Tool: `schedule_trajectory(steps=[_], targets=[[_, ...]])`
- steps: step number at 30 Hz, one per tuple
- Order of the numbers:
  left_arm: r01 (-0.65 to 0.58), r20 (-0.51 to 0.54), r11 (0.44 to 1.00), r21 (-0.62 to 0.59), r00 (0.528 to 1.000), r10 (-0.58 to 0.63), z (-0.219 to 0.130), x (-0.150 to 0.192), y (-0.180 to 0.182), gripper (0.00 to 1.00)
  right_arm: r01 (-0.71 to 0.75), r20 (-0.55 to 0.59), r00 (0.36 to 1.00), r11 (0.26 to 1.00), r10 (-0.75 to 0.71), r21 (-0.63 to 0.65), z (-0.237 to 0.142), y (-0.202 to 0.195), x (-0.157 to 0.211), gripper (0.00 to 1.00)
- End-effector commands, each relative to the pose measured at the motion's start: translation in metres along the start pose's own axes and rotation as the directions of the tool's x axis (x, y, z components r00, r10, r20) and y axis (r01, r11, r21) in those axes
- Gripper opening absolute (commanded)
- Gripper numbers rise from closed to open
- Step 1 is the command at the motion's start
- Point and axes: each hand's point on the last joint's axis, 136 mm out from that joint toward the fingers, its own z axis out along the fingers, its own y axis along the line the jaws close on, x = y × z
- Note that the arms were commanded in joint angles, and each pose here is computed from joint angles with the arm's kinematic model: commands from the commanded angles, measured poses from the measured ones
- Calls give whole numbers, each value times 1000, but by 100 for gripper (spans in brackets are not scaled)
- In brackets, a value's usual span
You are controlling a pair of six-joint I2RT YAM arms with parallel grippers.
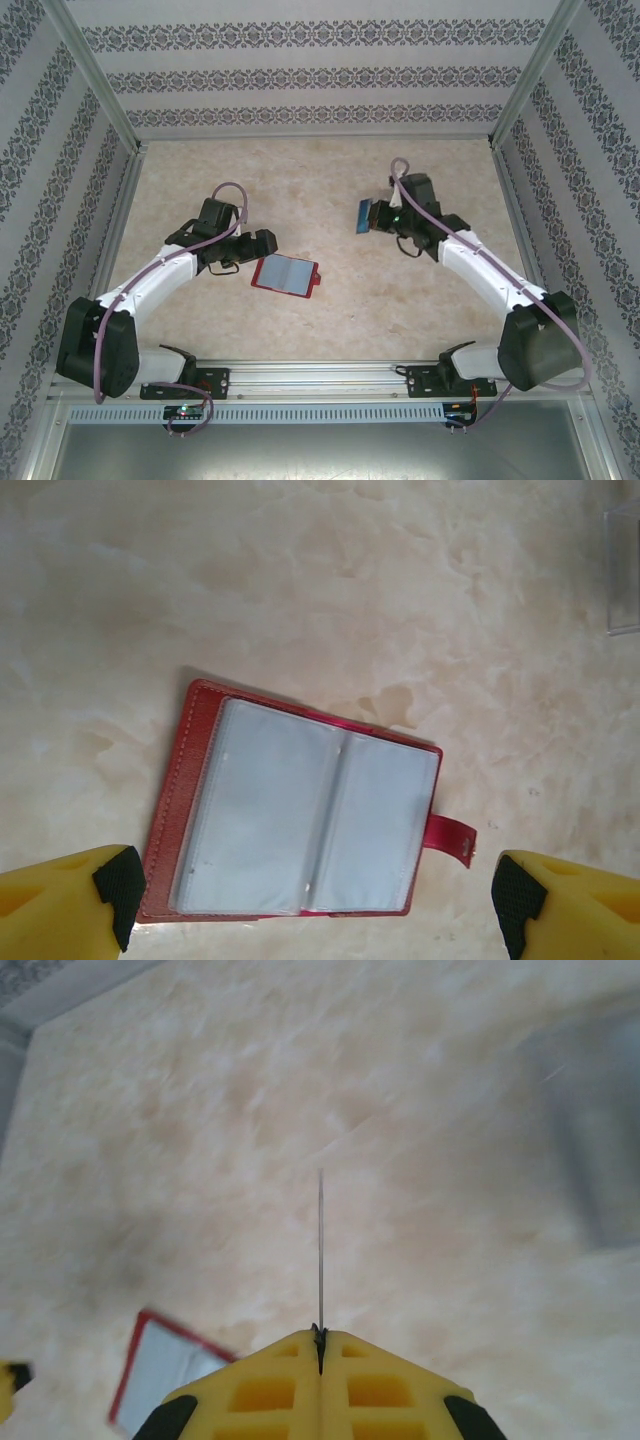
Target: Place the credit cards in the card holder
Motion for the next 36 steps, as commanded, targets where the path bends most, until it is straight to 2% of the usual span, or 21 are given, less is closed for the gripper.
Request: schedule_trajectory(steps=[1, 5, 8, 14, 18, 22, 28, 36], targets=[[24, 14, 999, 28, 1000, -24, -7, -6, -7, 92, -200, -82, 979, 958, 187, -207, 11, 51, 29, 0], [35, 18, 999, -32, 999, -34, -6, -3, 6, 92, -315, -145, 947, 915, 286, -253, 30, 80, 68, 0], [45, 7, 996, -79, 999, -45, -4, 1, 17, 92, -396, -171, 915, 893, 365, -213, 47, 85, 92, 0], [45, -17, 993, -113, 999, -47, 0, 11, 27, 93, -416, -240, 900, 881, 364, -224, 76, 100, 121, 0], [33, -57, 989, -143, 997, -41, 3, 16, 32, 93, -438, -269, 885, 875, 379, -206, 95, 94, 133, 0], [46, -60, 983, -175, 997, -57, 8, 19, 41, 94, -431, -245, 892, 879, 381, -202, 103, 91, 133, 0], [45, -89, 979, -201, 994, -64, 17, 27, 51, 94, -402, -236, 905, 895, 355, -193, 104, 87, 136, 0], [46, -101, 976, -214, 992, -69, 23, 30, 56, 92, -377, -252, 910, 910, 329, -171, 101, 77, 157, 0]])
